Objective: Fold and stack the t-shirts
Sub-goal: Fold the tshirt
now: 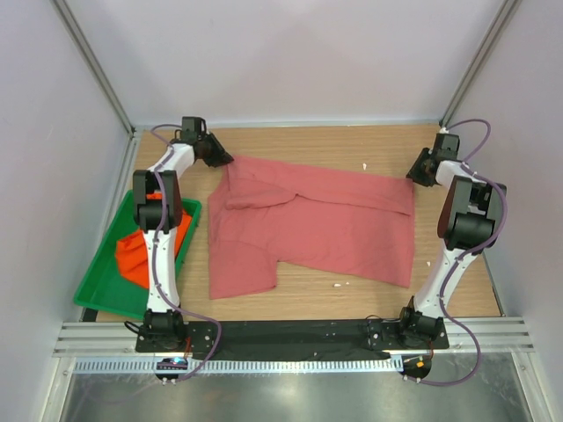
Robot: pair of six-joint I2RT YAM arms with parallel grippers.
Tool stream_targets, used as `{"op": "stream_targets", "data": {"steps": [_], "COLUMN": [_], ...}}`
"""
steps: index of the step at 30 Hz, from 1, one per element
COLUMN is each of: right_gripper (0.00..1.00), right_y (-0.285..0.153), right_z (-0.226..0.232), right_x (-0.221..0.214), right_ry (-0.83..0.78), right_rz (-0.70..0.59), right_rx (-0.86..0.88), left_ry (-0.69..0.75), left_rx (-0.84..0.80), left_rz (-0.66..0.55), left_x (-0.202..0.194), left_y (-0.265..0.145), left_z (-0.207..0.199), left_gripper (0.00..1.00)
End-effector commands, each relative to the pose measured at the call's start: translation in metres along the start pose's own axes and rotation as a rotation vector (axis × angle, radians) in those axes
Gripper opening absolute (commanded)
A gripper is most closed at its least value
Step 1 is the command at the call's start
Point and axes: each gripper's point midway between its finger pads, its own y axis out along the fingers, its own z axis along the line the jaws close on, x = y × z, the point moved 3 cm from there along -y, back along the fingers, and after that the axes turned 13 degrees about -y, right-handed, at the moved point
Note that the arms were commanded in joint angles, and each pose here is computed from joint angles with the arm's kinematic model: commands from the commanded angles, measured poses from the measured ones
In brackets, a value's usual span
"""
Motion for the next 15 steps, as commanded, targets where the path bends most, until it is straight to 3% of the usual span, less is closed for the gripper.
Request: {"op": "stream_targets", "data": {"steps": [1,8,10,15], "right_gripper": [0.32,0.01,0.01,0.01], "right_y": [0.003,0.013,0.015,0.017], "right_z": [0.005,0.005,0.000,-0.012], "right_x": [0.022,0.026,0.025,0.030], "right_ry": [0.012,0.032,0.039,0.020], "right_rz": [-0.051,-0.045,-0.044,-0.055], "right_rx": [0.022,0.026,-0.013,-0.088], "left_ry": [0.012,0.003,0.006,0.014], "left_rx": [-0.063,-0.110,-0.111,-0.089], "left_rz": [-0.021,-0.059,-0.077,-0.119], "left_x": [0.014,0.024,0.027,0.034], "left_y": [0.003,0.003,0.003,0.004], "left_z": [-0.012,-0.025,-0.027,-0.025], "left_gripper": [0.19,0.05,0.00,0.00]}}
